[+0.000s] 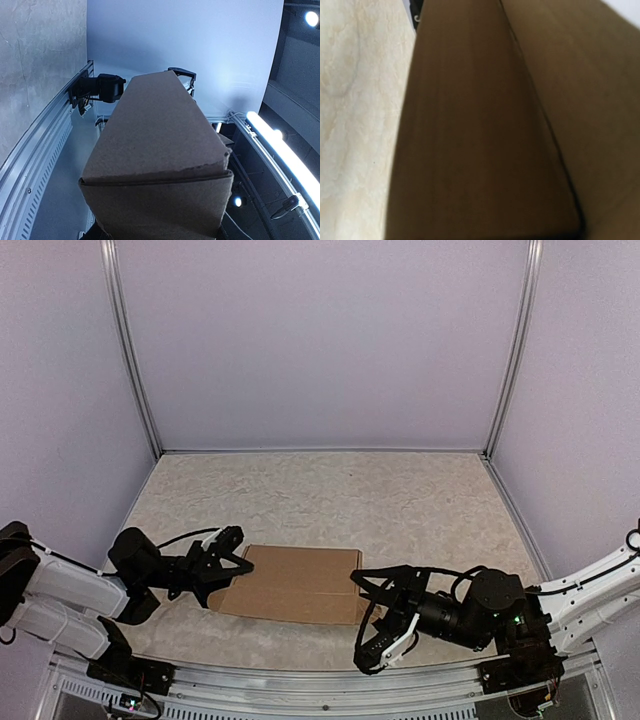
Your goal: Fold the paper box
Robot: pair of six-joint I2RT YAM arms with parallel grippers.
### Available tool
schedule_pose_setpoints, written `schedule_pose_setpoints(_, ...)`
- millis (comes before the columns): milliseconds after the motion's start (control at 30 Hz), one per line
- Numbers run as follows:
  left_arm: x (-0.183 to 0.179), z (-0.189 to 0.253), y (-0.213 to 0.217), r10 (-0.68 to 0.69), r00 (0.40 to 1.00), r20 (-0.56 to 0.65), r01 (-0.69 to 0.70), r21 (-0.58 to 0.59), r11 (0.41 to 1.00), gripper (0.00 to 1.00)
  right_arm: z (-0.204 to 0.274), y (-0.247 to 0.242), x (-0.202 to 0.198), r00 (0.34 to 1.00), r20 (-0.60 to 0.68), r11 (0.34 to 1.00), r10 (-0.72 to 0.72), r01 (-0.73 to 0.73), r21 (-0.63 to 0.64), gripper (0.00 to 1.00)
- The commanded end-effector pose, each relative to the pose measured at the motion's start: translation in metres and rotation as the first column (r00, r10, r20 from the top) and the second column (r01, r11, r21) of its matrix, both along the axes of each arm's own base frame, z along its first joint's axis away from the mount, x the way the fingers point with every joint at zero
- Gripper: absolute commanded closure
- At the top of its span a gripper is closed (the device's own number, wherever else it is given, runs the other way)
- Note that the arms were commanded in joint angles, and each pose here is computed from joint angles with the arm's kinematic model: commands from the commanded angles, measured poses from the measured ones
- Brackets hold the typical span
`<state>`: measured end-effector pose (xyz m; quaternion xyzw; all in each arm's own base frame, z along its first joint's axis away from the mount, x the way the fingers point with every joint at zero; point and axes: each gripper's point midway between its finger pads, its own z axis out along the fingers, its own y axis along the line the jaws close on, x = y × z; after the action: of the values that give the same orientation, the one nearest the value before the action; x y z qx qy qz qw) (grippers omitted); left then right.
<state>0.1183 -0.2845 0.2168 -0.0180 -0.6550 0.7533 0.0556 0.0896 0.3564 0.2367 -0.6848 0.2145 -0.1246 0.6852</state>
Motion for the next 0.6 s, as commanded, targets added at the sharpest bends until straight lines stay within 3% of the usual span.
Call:
schedule_pose_setpoints(0, -0.02, 0.028, 0.008, -0.03, 0.982, 0.186, 0.053, -0.122, 0.991, 0.9, 0.018, 0.004, -0.003, 1.0, -0.023, 0.999, 0.012, -0.011, 0.045, 0.64)
schedule_pose_setpoints(133, -0.016, 0.026, 0.011, -0.005, 0.982, 0.19, 0.029, -0.121, 0.992, 0.57, 0.018, 0.003, -0.003, 0.999, -0.037, 0.999, 0.009, -0.007, 0.049, 0.66)
schedule_pose_setpoints(167, -0.014, 0.027, 0.012, 0.004, 0.981, 0.192, 0.02, -0.122, 0.992, 0.35, 0.017, 0.002, -0.002, 0.999, -0.039, 0.999, 0.005, -0.004, 0.05, 0.66)
schedule_pose_setpoints(200, -0.011, 0.026, 0.013, 0.018, 0.981, 0.194, 0.005, -0.12, 0.993, 0.06, 0.017, 0.002, -0.002, 0.999, -0.042, 0.999, 0.001, 0.001, 0.049, 0.66)
schedule_pose_setpoints(267, -0.004, 0.021, 0.015, 0.048, 0.98, 0.195, -0.029, -0.099, 0.995, 0.01, 0.016, 0.001, -0.001, 0.999, -0.05, 0.999, -0.002, 0.005, 0.047, 0.66)
schedule_pose_setpoints(567, 0.022, -0.004, 0.024, 0.168, 0.952, 0.255, -0.186, 0.052, 0.981, 0.01, 0.02, -0.024, 0.009, 0.989, -0.128, 0.992, -0.069, 0.082, 0.093, 0.69)
